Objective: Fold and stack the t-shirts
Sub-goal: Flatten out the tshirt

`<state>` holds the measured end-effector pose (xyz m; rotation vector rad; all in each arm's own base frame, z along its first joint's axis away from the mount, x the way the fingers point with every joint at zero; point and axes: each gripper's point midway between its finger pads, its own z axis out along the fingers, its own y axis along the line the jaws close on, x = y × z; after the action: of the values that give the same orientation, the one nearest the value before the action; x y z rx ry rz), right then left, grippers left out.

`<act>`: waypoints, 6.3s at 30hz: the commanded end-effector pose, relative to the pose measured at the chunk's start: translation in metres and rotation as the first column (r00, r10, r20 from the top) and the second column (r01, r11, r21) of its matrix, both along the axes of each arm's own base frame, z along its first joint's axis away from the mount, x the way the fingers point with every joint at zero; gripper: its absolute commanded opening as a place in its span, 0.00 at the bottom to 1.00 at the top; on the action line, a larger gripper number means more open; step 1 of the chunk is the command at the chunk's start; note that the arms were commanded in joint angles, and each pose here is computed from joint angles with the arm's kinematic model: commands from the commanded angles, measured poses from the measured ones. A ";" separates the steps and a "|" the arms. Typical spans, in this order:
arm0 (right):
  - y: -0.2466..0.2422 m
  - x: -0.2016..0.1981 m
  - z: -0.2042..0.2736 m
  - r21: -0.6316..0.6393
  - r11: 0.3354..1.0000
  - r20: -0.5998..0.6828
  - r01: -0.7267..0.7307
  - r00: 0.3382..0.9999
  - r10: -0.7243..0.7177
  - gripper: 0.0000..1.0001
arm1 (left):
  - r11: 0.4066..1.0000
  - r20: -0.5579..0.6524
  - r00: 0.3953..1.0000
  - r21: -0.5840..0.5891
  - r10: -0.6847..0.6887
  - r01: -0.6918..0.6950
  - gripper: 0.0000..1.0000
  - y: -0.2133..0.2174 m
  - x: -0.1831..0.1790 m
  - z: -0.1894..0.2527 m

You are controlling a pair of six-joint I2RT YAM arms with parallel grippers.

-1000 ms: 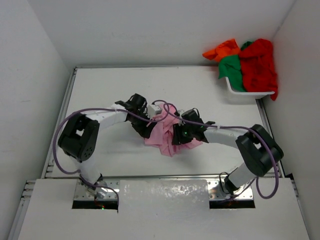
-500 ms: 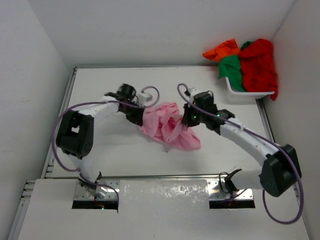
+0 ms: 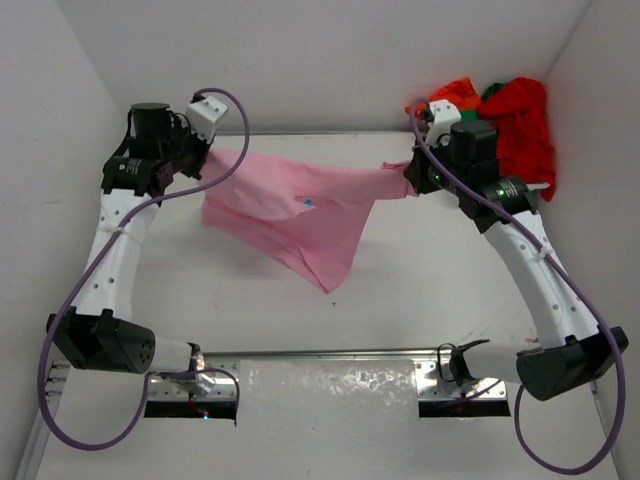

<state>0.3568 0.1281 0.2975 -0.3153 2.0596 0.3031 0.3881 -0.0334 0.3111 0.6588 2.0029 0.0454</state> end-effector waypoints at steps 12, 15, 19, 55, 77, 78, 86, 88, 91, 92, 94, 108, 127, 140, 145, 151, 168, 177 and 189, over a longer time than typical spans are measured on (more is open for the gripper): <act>0.023 0.009 0.050 0.042 0.991 0.071 -0.124 0.990 0.121 0.00 | 0.975 -0.021 0.998 0.218 0.052 -0.046 0.00 0.038 -0.036 0.033; 0.037 -0.008 0.059 0.081 0.972 0.106 -0.221 0.971 0.212 0.00 | 0.953 0.080 0.978 0.223 0.192 -0.205 0.00 0.063 -0.028 0.061; 0.047 -0.010 0.055 0.090 0.955 0.116 -0.284 0.955 0.274 0.00 | 0.966 0.186 0.953 0.061 0.237 -0.252 0.00 0.056 -0.022 0.121; -0.073 -0.084 -0.180 -0.109 0.926 -0.414 0.361 0.831 -0.372 0.69 | 0.989 -0.563 0.826 0.133 0.023 0.062 0.90 -0.010 -0.084 -0.240; -0.057 -0.178 -0.317 -0.136 0.914 -0.609 0.382 0.696 -0.382 0.44 | 0.992 -0.757 0.649 0.124 0.074 0.032 0.33 -0.018 -0.122 -0.336; -0.060 -0.174 -0.322 -0.186 0.918 -0.615 0.349 0.688 -0.386 0.20 | 0.991 -0.761 0.644 0.128 0.078 0.031 0.04 -0.017 -0.122 -0.337; -0.013 0.006 -0.269 -0.232 0.956 -0.526 0.183 0.803 -0.281 0.00 | 0.992 -0.684 0.720 0.113 0.114 -0.049 0.00 -0.020 -0.084 -0.323; 0.005 0.042 -0.272 -0.206 0.970 -0.549 0.126 0.806 -0.221 0.17 | 0.983 -0.620 0.765 0.154 0.175 -0.100 0.00 -0.009 -0.065 -0.314; 0.014 0.073 -0.270 -0.217 0.973 -0.552 0.080 0.812 -0.190 0.50 | 0.972 -0.583 0.782 0.198 0.222 -0.128 0.00 0.000 -0.058 -0.311; 0.014 0.078 -0.266 -0.223 0.972 -0.547 0.074 0.816 -0.188 0.56 | 0.974 -0.591 0.778 0.191 0.214 -0.123 0.00 -0.001 -0.060 -0.312; 0.013 0.086 -0.244 -0.229 0.972 -0.509 0.056 0.844 -0.169 0.73 | 0.981 -0.617 0.764 0.161 0.188 -0.111 0.00 -0.006 -0.070 -0.319; -0.019 -0.026 -0.255 -0.108 0.976 -0.517 0.189 0.828 -0.217 0.42 | 0.976 -0.632 0.747 0.187 0.205 -0.110 0.00 -0.002 -0.079 -0.319; 0.010 -0.036 -0.303 0.037 0.973 -0.587 0.229 0.793 -0.164 0.00 | 0.980 -0.554 0.813 0.176 0.179 -0.096 0.00 0.002 -0.067 -0.280; -0.042 0.238 0.117 0.563 0.816 0.176 0.130 0.946 -0.272 0.00 | 0.940 0.307 0.890 -0.064 0.337 -0.334 0.00 0.035 0.184 0.110; -0.046 0.212 0.144 0.494 0.865 0.272 0.086 0.930 -0.247 0.00 | 0.971 0.475 0.847 -0.109 0.239 -0.213 0.00 0.019 0.144 0.139; -0.038 0.189 0.093 0.421 0.902 0.180 0.091 0.967 -0.181 0.00 | 0.981 0.373 0.908 -0.050 0.192 -0.187 0.00 0.015 0.120 0.107; 0.000 -0.111 -0.256 0.103 0.976 -0.413 0.192 0.901 -0.134 0.00 | 0.929 -0.455 0.844 0.348 0.282 -0.123 0.00 0.063 -0.104 -0.214; 0.000 -0.132 -0.277 0.067 0.983 -0.464 0.168 0.878 -0.119 0.00 | 0.935 -0.555 0.777 0.333 0.297 -0.119 0.00 0.060 -0.147 -0.262; -0.002 -0.087 -0.248 -0.059 0.994 -0.429 0.097 0.896 -0.113 0.00 | 0.946 -0.417 0.860 0.252 0.294 -0.201 0.00 0.050 -0.077 -0.226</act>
<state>0.2594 0.1395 0.0473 -0.1351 2.5125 0.3869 0.2805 0.0131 0.0708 0.6475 2.6302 0.2440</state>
